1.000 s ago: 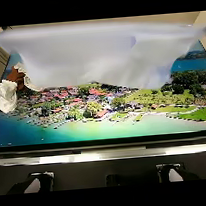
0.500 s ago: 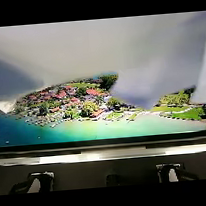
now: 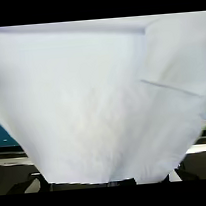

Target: Fold the shirts.

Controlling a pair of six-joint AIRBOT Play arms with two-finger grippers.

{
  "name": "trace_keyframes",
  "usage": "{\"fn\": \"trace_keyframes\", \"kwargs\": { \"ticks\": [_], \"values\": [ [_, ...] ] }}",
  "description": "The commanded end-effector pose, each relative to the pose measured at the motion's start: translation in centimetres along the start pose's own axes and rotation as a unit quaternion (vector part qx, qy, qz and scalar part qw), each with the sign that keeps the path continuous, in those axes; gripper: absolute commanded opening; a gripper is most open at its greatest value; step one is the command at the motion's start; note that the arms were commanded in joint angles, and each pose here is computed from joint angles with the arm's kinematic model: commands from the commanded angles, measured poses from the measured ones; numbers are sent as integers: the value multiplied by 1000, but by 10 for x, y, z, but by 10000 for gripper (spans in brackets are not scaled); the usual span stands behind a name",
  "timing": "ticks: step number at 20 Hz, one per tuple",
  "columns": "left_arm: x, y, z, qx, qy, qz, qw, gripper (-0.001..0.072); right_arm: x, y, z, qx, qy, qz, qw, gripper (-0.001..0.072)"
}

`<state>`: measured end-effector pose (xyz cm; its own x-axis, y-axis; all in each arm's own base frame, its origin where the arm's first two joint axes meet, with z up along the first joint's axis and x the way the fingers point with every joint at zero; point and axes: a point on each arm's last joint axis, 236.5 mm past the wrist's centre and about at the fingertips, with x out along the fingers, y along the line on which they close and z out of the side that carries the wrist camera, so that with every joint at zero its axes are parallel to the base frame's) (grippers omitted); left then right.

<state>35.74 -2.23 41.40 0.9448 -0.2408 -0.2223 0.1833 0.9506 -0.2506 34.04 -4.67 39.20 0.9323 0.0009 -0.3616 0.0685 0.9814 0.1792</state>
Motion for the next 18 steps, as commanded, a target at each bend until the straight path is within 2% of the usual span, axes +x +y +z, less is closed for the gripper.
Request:
{"fn": "trace_keyframes", "kwargs": {
  "ticks": [1, 3, 5, 7, 10, 13, 16, 18],
  "values": [
    [92, 65, -146, -72, 200, 14, 977, 29, 115, -13, -152, 65, 312, 55, 946, 54],
    [141, 98, -235, -112, 279, 26, 953, 29, 185, -3, -230, 69, 406, 71, 909, 54],
    [178, 121, -297, -153, 325, 40, 932, 29, 260, 4, -275, 83, 408, 59, 908, 54],
    [213, 134, -332, -208, 335, 44, 918, 30, 322, 4, -287, 139, 353, 38, 924, 54],
    [259, 152, -346, -261, 303, 47, 915, 29, 373, -3, -250, 202, 230, 35, 951, 55],
    [281, 156, -348, -238, 300, 29, 924, 30, 377, -6, -240, 203, 206, 33, 957, 55],
    [264, 144, -345, -197, 342, -16, 919, 30, 338, 4, -268, 138, 303, 48, 942, 55],
    [232, 141, -357, -178, 412, -39, 893, 29, 289, -7, -293, 63, 400, 32, 914, 55]
  ]
}}
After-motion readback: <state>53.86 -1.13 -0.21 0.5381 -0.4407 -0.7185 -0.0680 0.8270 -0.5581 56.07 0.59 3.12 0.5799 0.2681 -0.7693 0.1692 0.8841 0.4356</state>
